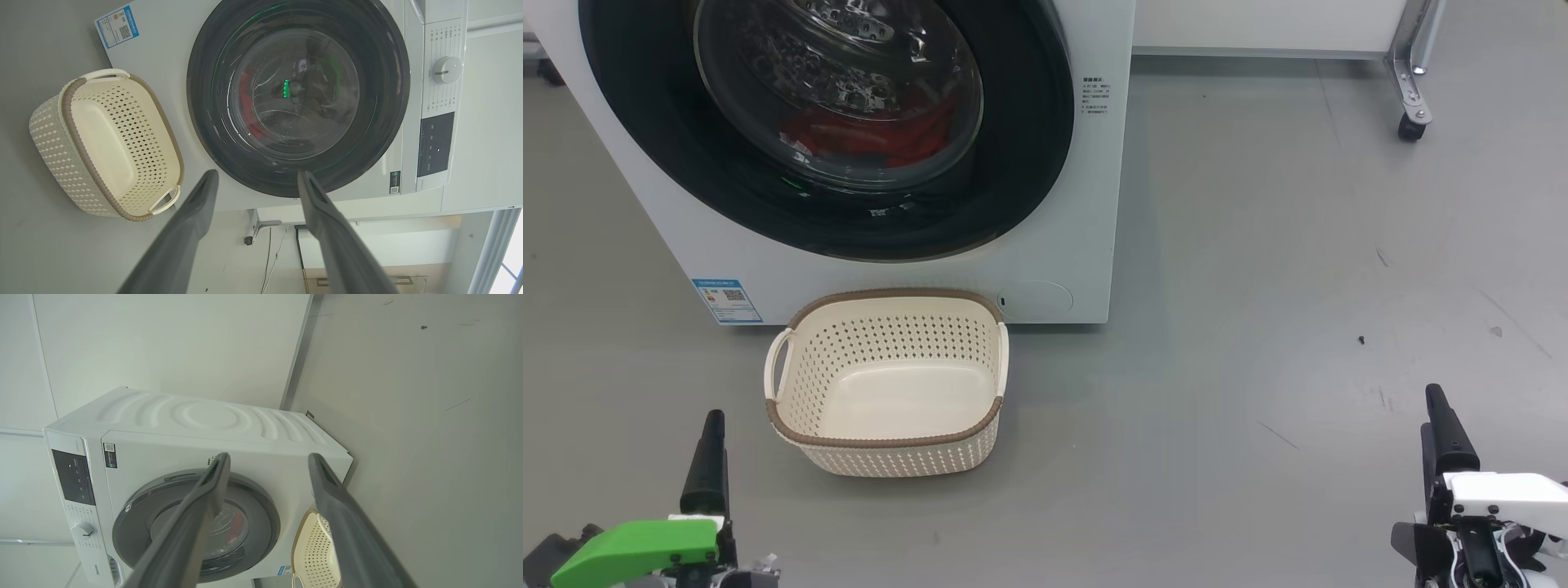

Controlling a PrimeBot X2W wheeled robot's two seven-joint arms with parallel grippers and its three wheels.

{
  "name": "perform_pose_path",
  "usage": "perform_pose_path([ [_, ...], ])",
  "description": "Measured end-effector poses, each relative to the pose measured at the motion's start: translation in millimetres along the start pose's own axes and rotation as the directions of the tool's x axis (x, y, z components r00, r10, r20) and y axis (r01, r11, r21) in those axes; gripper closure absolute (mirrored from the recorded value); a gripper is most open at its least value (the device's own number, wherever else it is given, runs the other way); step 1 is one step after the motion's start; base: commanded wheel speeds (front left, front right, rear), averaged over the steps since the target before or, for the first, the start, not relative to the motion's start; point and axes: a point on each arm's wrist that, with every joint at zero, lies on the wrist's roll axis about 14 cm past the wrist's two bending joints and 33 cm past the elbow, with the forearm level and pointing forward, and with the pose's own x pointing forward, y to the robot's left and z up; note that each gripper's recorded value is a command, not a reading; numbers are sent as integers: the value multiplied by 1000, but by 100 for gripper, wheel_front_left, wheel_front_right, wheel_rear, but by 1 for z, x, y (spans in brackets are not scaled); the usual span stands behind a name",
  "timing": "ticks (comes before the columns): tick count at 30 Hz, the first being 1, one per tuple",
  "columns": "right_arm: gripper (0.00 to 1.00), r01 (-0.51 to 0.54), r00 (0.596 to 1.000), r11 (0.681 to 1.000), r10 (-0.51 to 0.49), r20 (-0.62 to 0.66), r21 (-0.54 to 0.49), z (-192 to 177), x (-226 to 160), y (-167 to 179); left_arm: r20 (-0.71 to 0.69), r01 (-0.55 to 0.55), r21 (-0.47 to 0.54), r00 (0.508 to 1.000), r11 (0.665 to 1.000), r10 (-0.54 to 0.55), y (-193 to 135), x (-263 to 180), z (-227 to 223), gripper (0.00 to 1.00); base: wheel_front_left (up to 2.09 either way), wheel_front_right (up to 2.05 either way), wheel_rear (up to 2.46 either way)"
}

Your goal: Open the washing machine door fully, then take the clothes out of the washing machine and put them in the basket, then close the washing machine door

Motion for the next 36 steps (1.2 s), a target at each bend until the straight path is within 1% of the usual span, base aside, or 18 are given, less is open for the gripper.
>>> perform_pose_path([
  [8, 0, -45, 998, 997, 47, 32, -58, 6, 2, 15, 35, 37, 27, 999, 999, -38, -12, 1, 7, 0, 0, 0, 0],
  [15, 0, -87, 995, 986, 94, 44, -140, 8, 4, 30, 58, 82, 118, 994, 990, -89, -28, 2, 12, 0, 0, 0, 0],
  [19, 0, -112, 991, 973, 124, 47, -203, 8, 4, 39, 69, 102, 151, 991, 983, -113, -35, 2, 14, 0, 0, 0, 0],
  [23, 0, -142, 987, 952, 158, 37, -271, 5, 5, 49, 73, 125, 214, 987, 969, -143, -44, 2, 14, 0, 0, 0, 0],
  [28, 0, -172, 981, 914, 193, 21, -367, -1, 5, 59, 71, 151, 294, 981, 944, -179, -55, 1, 12, 0, 0, 0, 0],
  [29, 0, -181, 979, 899, 204, 15, -399, -3, 5, 62, 69, 160, 331, 979, 930, -193, -58, 1, 11, 0, 0, 0, 0],
  [34, 0, -205, 973, 859, 231, -3, -469, -10, 4, 68, 53, 186, 405, 973, 895, -226, -68, 1, 6, 0, 0, 0, 0],
  [36, 0, -214, 970, 840, 241, -10, -499, -12, 4, 71, 53, 187, 448, 971, 874, -235, -69, 0, 6, 0, 0, 0, 0],
])
